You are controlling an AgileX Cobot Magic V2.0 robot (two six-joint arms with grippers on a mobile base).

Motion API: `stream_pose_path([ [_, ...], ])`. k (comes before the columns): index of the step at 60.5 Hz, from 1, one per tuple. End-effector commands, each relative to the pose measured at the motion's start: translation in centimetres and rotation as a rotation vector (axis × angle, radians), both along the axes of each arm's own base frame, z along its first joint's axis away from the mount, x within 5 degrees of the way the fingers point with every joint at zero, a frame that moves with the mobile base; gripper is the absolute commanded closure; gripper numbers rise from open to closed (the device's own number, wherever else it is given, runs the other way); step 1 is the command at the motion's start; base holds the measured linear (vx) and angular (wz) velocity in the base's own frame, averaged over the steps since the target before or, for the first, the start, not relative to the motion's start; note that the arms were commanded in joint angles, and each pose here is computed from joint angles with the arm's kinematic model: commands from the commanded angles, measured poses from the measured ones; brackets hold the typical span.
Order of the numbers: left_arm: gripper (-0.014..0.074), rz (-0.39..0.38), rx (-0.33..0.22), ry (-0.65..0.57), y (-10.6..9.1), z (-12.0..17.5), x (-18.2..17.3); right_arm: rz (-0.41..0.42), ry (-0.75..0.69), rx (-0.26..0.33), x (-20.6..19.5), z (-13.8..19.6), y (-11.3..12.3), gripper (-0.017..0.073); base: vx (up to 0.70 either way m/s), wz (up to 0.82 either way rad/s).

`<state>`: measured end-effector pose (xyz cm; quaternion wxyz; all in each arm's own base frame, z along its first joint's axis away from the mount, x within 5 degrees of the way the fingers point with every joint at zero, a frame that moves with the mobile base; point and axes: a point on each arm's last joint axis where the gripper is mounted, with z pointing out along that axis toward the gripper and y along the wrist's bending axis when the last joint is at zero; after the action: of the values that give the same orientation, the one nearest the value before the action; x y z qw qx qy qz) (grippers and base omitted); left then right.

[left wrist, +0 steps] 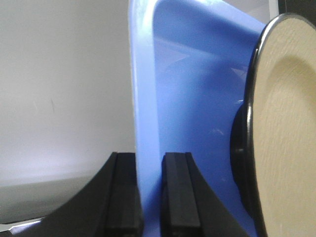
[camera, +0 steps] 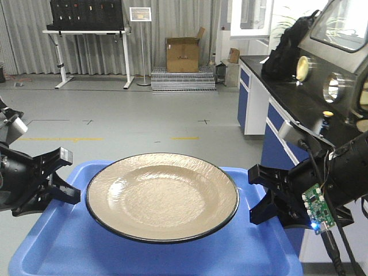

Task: Place disk in tray to left cabinet
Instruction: 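Hold the tray level with both grippers while the base turns away, then hold the tray with both grippers while driving to the open cabinet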

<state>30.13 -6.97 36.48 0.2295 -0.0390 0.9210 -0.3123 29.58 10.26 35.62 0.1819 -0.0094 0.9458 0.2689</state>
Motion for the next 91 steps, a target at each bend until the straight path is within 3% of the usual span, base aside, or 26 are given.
stream_pose_path([
  [1, 0.0594, -0.017, -0.165, -0.074, -1.56, 3.39, -1.32, 0.006, -0.101, 0.142, -0.72, 3.06, 0.99, 0.0561, 0.5, 0.1],
  [91, 0.0594, -0.018, -0.165, -0.073, -1.56, 3.38, -1.33, 0.006, -0.101, 0.142, -0.72, 3.06, 0.99, 0.0561, 0.55, 0.11],
])
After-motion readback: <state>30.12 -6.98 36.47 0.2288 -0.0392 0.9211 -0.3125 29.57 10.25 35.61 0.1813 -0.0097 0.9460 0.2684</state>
